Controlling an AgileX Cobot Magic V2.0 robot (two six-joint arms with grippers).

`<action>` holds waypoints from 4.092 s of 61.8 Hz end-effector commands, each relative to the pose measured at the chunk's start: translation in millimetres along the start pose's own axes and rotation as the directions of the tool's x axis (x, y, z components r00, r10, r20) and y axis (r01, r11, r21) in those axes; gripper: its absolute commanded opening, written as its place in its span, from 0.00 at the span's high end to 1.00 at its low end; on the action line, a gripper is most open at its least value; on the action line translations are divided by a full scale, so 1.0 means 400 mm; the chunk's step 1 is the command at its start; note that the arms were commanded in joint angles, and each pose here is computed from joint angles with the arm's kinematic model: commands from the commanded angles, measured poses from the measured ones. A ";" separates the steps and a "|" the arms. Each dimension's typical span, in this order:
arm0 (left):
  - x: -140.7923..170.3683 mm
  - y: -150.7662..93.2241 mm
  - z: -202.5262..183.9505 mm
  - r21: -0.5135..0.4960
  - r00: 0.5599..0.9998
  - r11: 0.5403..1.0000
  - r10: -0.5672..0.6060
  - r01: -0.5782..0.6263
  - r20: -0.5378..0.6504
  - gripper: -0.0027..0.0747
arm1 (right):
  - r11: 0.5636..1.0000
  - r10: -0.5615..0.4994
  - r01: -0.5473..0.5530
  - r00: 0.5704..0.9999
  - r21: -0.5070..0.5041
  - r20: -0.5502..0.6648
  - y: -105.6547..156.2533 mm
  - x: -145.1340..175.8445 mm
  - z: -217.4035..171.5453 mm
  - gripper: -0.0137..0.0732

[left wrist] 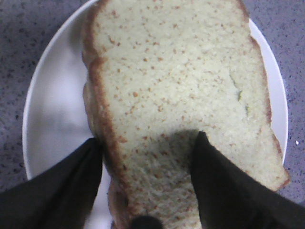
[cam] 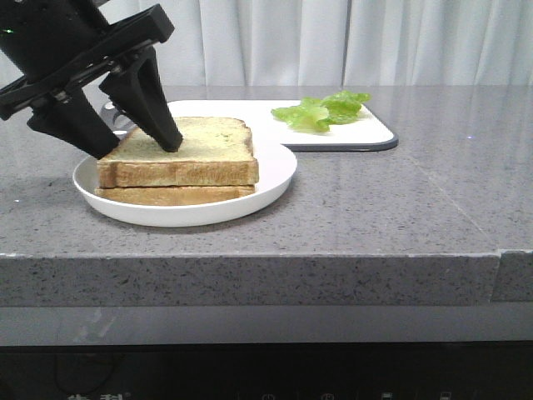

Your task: Left arm grabs bread, right arm adds lettuce

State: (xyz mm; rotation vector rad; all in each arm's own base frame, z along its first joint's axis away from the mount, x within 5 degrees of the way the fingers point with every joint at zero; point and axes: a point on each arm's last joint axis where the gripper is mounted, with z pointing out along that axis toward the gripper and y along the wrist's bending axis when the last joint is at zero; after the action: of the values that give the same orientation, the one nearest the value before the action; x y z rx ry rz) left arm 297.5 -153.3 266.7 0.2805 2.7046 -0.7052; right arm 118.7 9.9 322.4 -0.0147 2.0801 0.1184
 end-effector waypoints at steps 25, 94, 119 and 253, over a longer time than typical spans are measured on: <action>-0.019 -0.030 -0.043 0.031 0.996 0.999 0.020 -0.022 0.087 0.99 | 1.000 -0.008 0.007 0.995 0.010 0.095 -0.001 -0.039 -0.010 0.44; 0.192 -0.016 -0.415 -0.116 0.871 0.987 0.153 -0.111 0.467 0.99 | 0.957 0.221 -0.240 0.967 -0.165 -0.128 0.041 -0.299 0.321 0.42; 0.173 -0.013 -0.427 -0.141 0.824 0.985 0.164 -0.104 0.542 0.99 | 0.856 0.306 -0.378 0.921 -0.354 -0.243 0.080 -0.380 0.592 0.30; 0.169 0.053 -0.448 -0.311 0.821 0.951 0.177 0.001 0.542 0.99 | 0.666 0.202 -0.235 0.971 -0.708 -0.132 0.175 -0.469 0.527 0.98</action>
State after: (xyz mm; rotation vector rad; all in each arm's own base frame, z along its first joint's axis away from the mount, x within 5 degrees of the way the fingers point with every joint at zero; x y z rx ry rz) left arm 193.5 -38.2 363.6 0.1182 2.2650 -0.2626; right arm 418.3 92.1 343.8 -0.1968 2.0748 1.0753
